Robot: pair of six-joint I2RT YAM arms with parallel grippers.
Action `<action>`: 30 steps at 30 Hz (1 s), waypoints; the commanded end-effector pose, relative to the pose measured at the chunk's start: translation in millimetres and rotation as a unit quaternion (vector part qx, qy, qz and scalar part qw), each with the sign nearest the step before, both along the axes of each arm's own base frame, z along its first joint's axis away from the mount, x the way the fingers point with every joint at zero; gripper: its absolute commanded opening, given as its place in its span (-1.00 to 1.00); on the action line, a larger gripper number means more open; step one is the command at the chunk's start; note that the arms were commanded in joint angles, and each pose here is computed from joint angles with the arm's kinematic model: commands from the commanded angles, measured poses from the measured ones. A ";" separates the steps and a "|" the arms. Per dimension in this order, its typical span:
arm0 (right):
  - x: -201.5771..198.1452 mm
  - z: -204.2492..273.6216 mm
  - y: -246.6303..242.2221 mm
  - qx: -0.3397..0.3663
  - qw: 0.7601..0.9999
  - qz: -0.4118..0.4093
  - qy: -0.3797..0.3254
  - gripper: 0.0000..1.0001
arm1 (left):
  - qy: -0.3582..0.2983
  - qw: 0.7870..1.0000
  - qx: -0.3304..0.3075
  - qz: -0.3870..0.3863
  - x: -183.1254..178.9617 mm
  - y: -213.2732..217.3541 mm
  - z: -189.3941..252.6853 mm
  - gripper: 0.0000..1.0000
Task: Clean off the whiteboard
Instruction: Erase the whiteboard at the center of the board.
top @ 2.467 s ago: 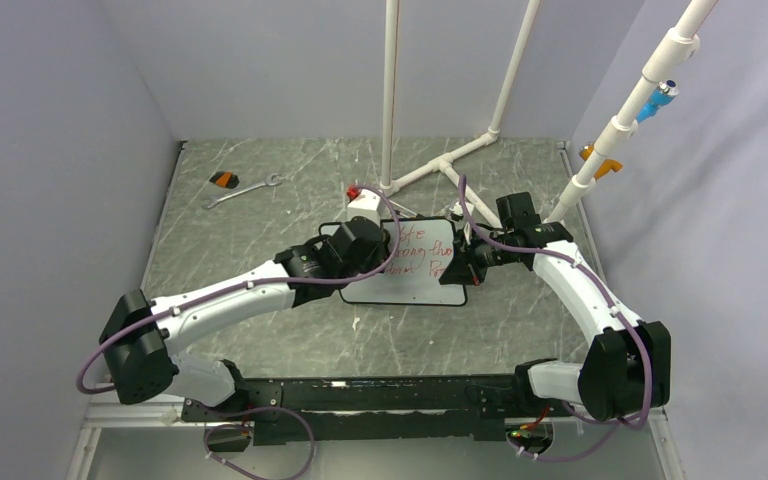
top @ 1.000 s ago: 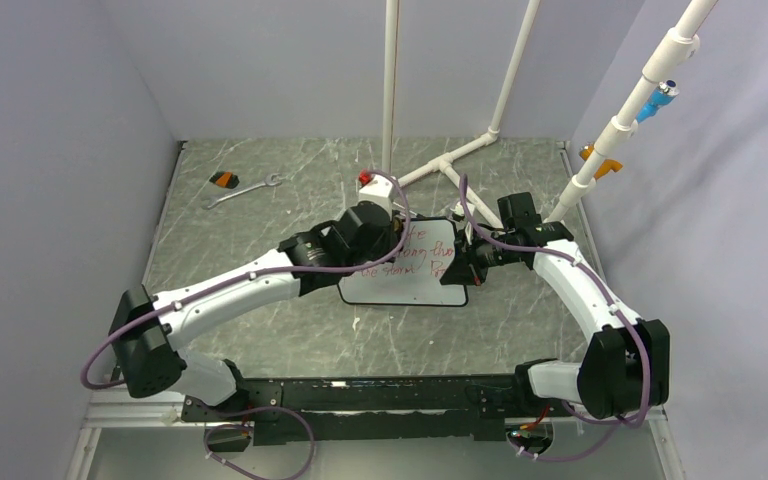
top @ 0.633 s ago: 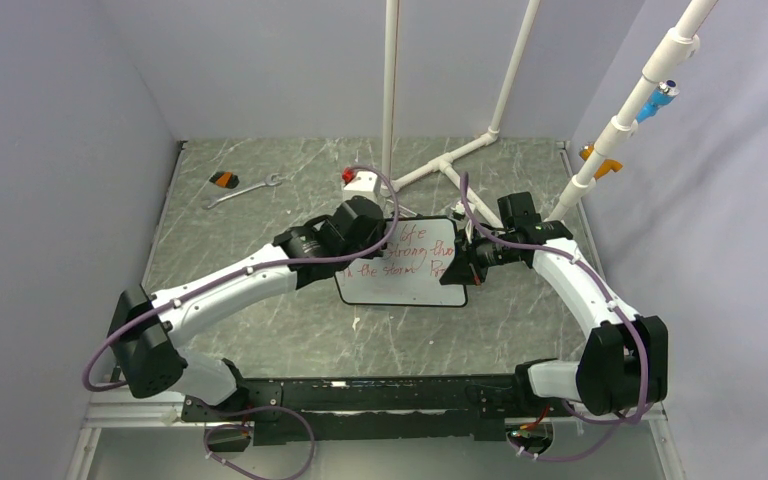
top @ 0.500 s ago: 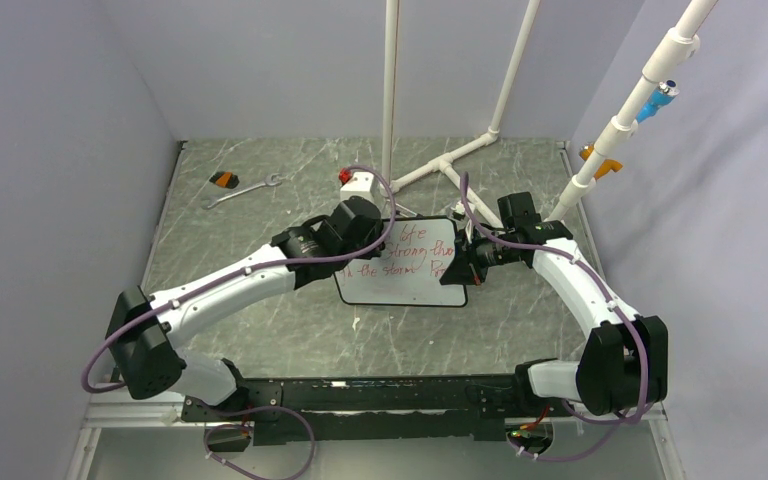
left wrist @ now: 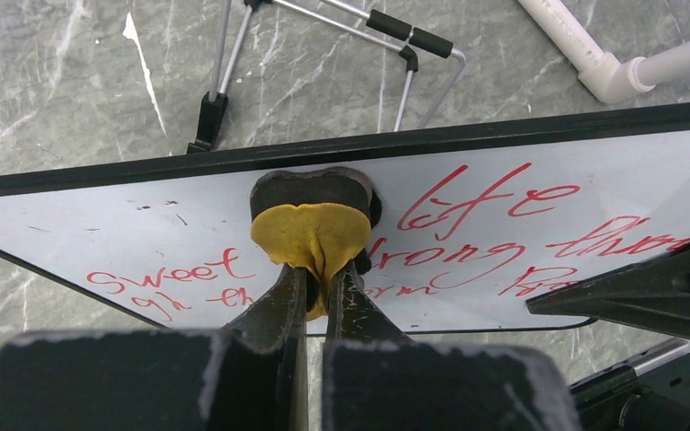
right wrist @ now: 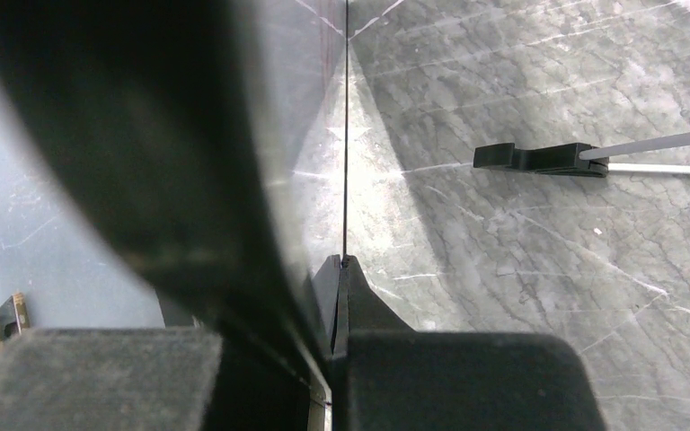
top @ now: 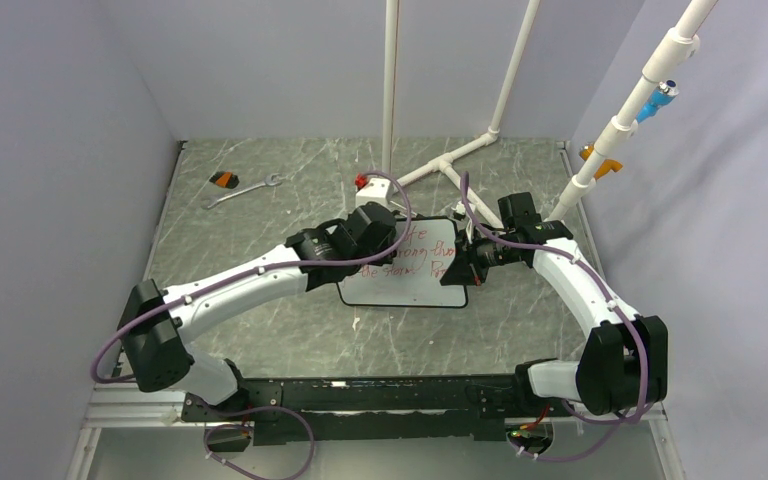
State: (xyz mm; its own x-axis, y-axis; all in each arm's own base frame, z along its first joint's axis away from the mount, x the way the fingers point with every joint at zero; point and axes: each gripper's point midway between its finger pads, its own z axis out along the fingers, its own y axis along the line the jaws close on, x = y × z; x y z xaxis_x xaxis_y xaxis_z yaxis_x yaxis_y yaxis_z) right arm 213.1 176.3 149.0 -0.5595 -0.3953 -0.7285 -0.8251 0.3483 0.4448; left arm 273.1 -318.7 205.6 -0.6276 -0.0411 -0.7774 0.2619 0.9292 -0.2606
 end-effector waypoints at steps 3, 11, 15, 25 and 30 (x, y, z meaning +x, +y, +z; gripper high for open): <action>-0.6 12.4 5.1 0.011 0.999 0.028 -0.040 -1.00 | -0.019 0.999 0.002 0.051 17.0 37.7 5.9 -1.00; 0.4 13.1 5.3 0.013 0.999 0.026 -0.041 -1.00 | -0.031 0.999 -0.030 0.020 6.3 21.5 18.5 -1.00; 0.9 12.1 4.6 0.011 0.999 0.024 -0.043 -1.00 | -0.041 0.998 -0.045 -0.014 -6.4 -8.3 33.3 -1.00; -1.7 17.2 4.1 0.013 0.998 0.024 -0.055 -1.00 | -0.058 0.998 -0.006 0.018 5.2 4.3 20.5 -1.00; -2.3 19.6 4.7 0.015 0.998 0.026 -0.056 -1.00 | -0.047 0.998 -0.002 0.048 12.8 38.5 3.6 -1.00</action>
